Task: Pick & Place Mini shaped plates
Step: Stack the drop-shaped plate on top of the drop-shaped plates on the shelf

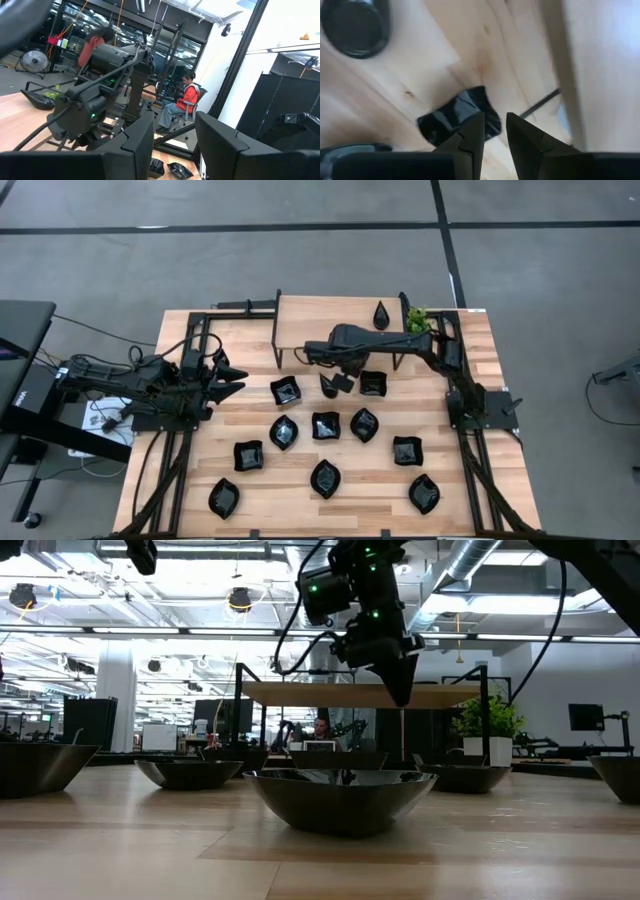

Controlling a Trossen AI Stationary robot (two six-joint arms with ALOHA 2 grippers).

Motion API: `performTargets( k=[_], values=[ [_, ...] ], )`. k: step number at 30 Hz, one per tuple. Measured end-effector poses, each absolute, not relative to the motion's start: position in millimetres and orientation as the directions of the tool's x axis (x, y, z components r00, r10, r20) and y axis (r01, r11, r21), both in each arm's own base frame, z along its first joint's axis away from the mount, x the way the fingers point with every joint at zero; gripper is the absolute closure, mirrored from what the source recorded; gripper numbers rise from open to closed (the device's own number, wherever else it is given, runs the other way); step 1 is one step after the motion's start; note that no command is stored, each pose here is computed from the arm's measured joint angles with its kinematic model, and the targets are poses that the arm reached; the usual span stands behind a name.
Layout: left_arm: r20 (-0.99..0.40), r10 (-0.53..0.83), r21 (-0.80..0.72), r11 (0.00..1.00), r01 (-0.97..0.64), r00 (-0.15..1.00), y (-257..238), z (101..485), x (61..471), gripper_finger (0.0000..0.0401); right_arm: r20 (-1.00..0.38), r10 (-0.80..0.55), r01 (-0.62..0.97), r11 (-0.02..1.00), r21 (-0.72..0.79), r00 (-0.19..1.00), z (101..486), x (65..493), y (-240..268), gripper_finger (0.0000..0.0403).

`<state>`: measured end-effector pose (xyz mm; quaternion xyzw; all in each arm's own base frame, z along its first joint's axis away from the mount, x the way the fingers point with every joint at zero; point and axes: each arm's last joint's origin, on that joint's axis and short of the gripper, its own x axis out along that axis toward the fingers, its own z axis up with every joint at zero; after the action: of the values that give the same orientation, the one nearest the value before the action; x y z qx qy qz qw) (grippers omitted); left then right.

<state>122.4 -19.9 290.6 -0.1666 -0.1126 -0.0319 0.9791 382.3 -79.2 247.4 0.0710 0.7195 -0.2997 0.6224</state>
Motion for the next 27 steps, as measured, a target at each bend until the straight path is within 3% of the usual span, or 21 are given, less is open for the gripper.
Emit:
performTargets(
  k=[27],
  values=[
    [0.234, -0.025, -0.319, 0.942, 0.101, 0.972, -20, 291, 122, 0.0256, -0.919, -0.294, 0.438, 0.812, -0.385, -0.263, 248, 374, -105, 0.0327]
  ],
)
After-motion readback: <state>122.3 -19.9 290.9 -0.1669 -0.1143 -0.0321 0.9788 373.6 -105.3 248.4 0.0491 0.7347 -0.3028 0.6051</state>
